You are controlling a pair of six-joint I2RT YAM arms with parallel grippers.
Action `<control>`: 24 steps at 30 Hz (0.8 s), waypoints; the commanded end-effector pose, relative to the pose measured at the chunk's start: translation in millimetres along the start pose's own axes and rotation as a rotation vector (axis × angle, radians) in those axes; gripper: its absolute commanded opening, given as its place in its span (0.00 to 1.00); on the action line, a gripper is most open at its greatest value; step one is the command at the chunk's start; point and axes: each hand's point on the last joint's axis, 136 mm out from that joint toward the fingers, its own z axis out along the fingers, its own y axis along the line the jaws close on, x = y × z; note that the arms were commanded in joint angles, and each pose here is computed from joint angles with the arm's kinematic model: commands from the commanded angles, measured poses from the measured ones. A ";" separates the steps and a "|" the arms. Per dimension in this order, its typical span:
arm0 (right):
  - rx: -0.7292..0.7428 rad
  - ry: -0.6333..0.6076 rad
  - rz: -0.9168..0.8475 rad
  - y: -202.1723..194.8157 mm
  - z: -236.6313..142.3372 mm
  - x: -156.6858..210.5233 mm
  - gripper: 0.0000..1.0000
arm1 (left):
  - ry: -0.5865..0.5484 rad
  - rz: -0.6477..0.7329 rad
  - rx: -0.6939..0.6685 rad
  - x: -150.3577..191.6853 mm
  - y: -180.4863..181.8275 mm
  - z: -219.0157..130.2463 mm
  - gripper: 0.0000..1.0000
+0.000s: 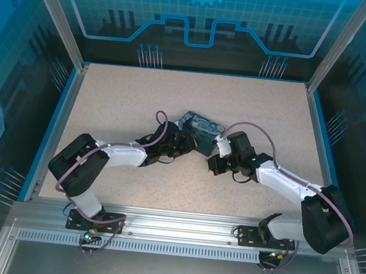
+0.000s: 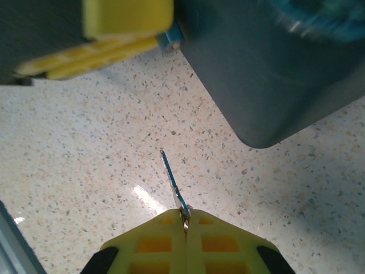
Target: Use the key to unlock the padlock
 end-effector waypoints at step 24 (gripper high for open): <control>0.081 -0.043 -0.226 1.5 11.8 -42.6 0.00 | 0.016 -0.035 0.110 0.2 -46.7 -9.1 0.08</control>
